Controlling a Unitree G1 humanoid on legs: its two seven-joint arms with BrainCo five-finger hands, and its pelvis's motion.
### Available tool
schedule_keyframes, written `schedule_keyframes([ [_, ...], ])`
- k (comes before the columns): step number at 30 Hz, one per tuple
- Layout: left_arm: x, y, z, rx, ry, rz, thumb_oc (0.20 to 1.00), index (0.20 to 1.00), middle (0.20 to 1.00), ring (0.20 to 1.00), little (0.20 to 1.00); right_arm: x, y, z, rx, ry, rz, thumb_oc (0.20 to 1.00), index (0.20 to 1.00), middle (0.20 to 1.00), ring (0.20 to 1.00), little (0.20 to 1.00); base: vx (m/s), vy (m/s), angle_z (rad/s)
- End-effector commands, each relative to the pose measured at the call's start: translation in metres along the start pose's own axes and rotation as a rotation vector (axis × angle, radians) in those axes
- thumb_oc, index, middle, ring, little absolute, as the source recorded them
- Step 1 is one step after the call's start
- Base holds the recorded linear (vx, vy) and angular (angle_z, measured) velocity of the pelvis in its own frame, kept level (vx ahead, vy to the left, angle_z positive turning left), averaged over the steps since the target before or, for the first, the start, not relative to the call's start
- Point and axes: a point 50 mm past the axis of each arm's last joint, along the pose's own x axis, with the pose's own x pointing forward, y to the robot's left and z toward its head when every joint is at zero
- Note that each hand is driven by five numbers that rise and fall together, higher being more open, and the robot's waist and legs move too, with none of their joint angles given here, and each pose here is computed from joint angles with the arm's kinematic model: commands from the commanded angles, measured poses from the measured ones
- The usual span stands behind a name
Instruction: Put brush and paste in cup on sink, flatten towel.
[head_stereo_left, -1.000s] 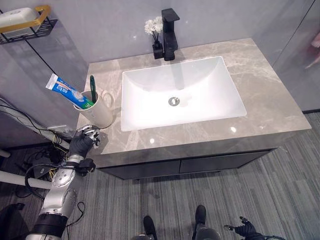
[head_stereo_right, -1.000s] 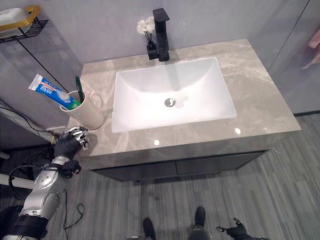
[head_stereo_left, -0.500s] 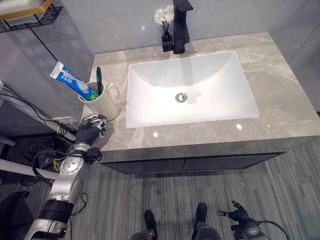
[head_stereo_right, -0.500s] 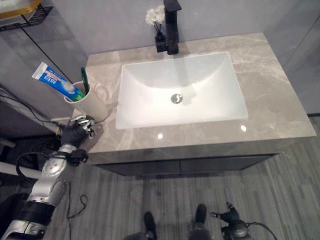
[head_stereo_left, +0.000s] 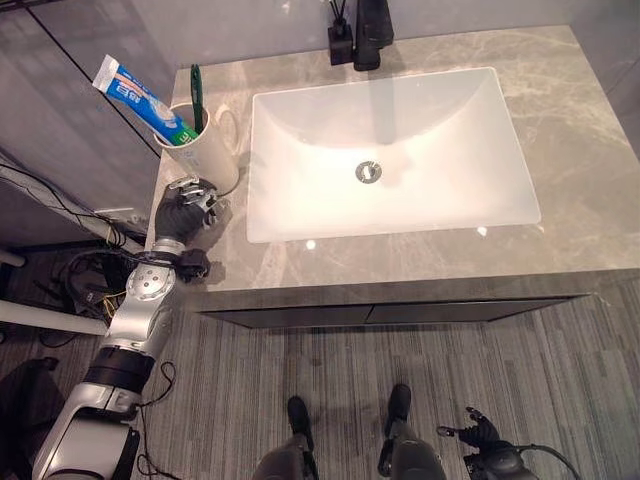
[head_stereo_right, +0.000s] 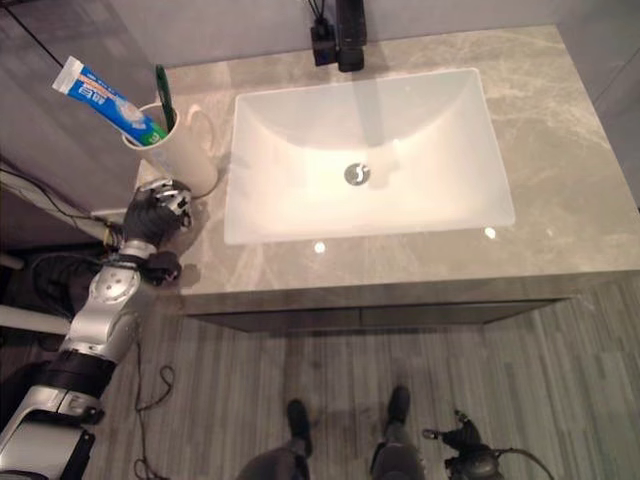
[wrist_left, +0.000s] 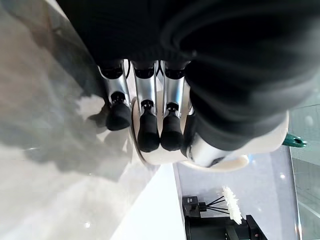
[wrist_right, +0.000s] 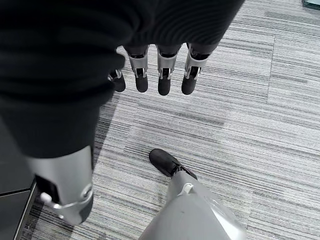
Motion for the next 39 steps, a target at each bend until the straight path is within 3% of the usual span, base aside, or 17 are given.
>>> schedule_keyframes([
  [1,0.022,0.014,0.04,0.049,-0.146,0.06,0.2,0.2,0.2,0.2,0.2,0.005,-0.013,0.017,0.019,-0.042,-0.057,1.0,1.0,1.0,1.0,1.0,0.0,0.0,0.0],
  [10,0.051,0.02,0.082,0.121,-0.232,0.13,0.2,0.2,0.2,0.2,0.2,0.006,-0.018,0.041,0.016,-0.144,-0.065,1.0,1.0,1.0,1.0,1.0,-0.01,0.003,0.0],
  [15,0.072,0.031,0.12,0.202,-0.276,0.202,0.2,0.2,0.2,0.2,0.2,0.004,-0.019,0.03,0.025,-0.125,-0.063,1.0,1.0,1.0,1.0,1.0,-0.02,-0.011,-0.05],
  [24,0.078,0.03,0.133,0.193,-0.301,0.224,0.2,0.2,0.2,0.2,0.2,0.002,-0.013,0.023,0.062,-0.111,-0.051,1.0,1.0,1.0,1.0,1.0,0.0,-0.007,-0.01],
  [29,0.067,0.007,0.11,0.159,-0.306,0.12,0.2,0.2,0.2,0.2,0.2,0.0,-0.004,0.01,0.085,-0.065,-0.035,1.0,1.0,1.0,1.0,1.0,0.01,-0.017,0.04],
  [33,0.037,-0.006,0.076,0.057,-0.286,0.012,0.2,0.2,0.2,0.2,0.2,-0.002,0.005,0.005,0.117,-0.04,-0.019,1.0,1.0,1.0,1.0,1.0,0.03,-0.028,0.09],
  [37,0.015,-0.003,0.057,-0.001,-0.269,-0.01,0.2,0.2,0.2,0.2,0.2,-0.003,0.011,0.003,0.119,-0.028,-0.002,1.0,1.0,1.0,1.0,1.0,0.04,0.013,0.1],
  [39,-0.015,0.004,0.053,0.006,-0.341,0.04,0.2,0.2,0.2,0.2,0.2,-0.004,0.022,0.003,0.113,-0.027,0.027,1.0,1.0,1.0,1.0,1.0,0.09,0.034,0.07],
])
